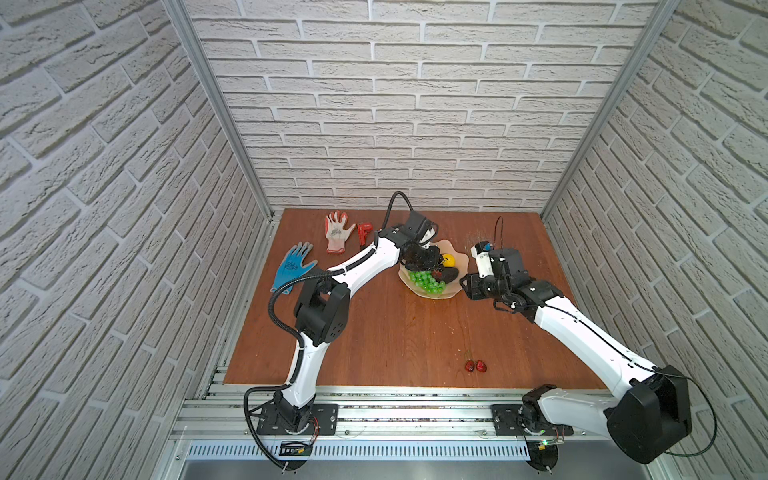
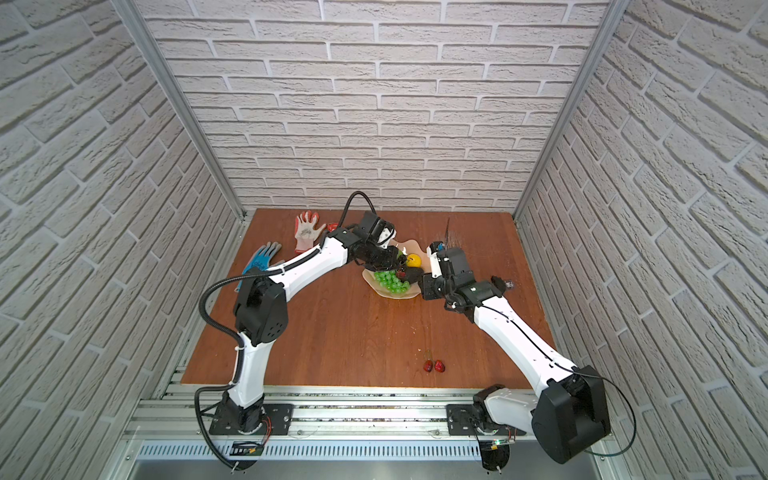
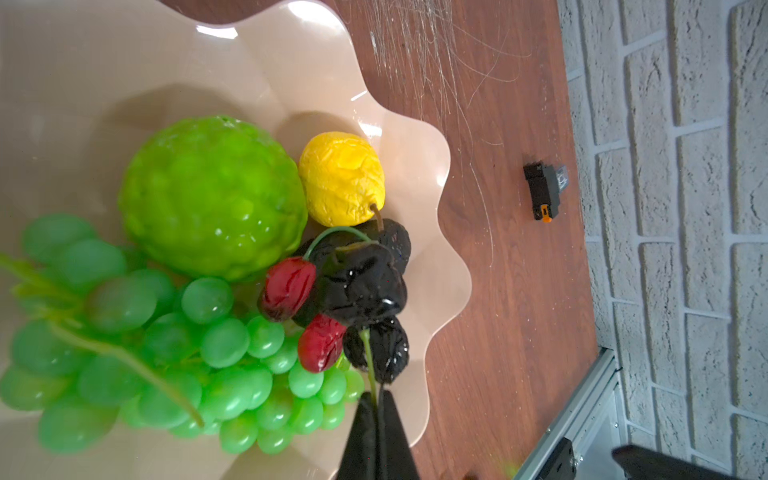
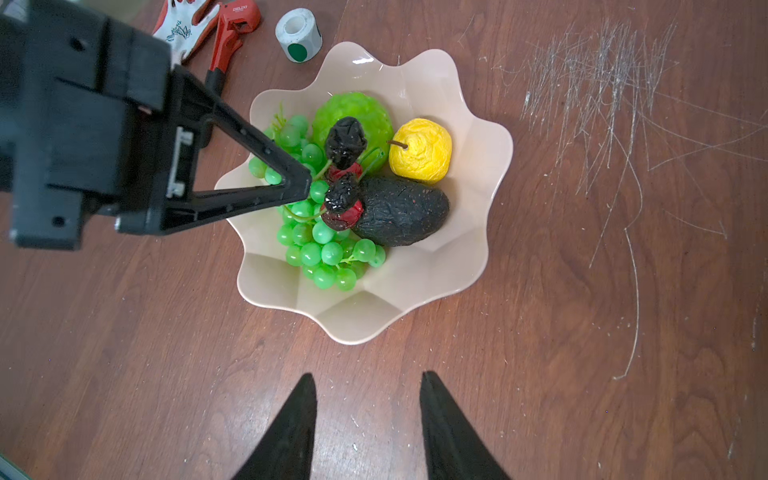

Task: Place and organize the fake fruits in the fruit bowl
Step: 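Carry the black cherries over the bowl and release them with the left gripper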

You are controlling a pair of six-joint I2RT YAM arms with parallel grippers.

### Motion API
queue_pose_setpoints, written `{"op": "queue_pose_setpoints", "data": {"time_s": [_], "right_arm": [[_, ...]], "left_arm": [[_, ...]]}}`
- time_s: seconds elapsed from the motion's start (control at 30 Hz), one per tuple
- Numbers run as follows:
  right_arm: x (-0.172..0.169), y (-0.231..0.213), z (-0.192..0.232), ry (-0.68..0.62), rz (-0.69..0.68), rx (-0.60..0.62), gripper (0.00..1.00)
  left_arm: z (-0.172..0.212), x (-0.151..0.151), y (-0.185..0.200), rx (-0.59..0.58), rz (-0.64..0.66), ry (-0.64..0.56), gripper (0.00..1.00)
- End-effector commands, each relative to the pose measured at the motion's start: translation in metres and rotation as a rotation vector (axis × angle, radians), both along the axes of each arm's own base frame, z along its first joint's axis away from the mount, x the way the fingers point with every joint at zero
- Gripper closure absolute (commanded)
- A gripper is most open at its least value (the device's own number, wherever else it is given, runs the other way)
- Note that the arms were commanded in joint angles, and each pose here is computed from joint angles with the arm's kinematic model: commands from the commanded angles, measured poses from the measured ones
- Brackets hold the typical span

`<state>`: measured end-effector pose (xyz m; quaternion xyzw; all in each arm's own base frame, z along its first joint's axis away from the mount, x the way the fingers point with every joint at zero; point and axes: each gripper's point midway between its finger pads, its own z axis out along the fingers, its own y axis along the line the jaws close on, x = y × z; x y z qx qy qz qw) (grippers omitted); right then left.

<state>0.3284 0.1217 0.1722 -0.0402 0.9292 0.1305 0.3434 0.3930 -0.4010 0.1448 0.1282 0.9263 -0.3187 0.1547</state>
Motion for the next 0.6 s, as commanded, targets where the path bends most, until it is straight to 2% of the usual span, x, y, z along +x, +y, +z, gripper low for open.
{"op": "queue_pose_setpoints", "data": {"time_s": [0.0, 0.17, 0.37, 0.43, 0.57], "right_arm": [[0.004, 0.000, 0.005, -0.016, -0.012, 0.016, 0.57], [0.005, 0.002, 0.003, -0.009, -0.007, 0.024, 0.57], [0.005, 0.005, 0.001, 0.000, -0.001, 0.032, 0.57], [0.004, 0.004, 0.002, 0.001, -0.004, 0.029, 0.57], [0.001, 0.001, 0.004, -0.001, -0.010, 0.023, 0.57]], "left_arm": [[0.014, 0.017, -0.011, -0.070, -0.012, -0.049, 1.00], [-0.003, 0.024, -0.013, -0.066, -0.003, -0.028, 1.00], [-0.005, 0.038, -0.014, -0.076, 0.017, -0.038, 0.98], [-0.007, 0.038, -0.015, -0.080, 0.013, -0.030, 0.93], [-0.006, 0.036, -0.014, -0.079, 0.014, -0.030, 0.76]]}}
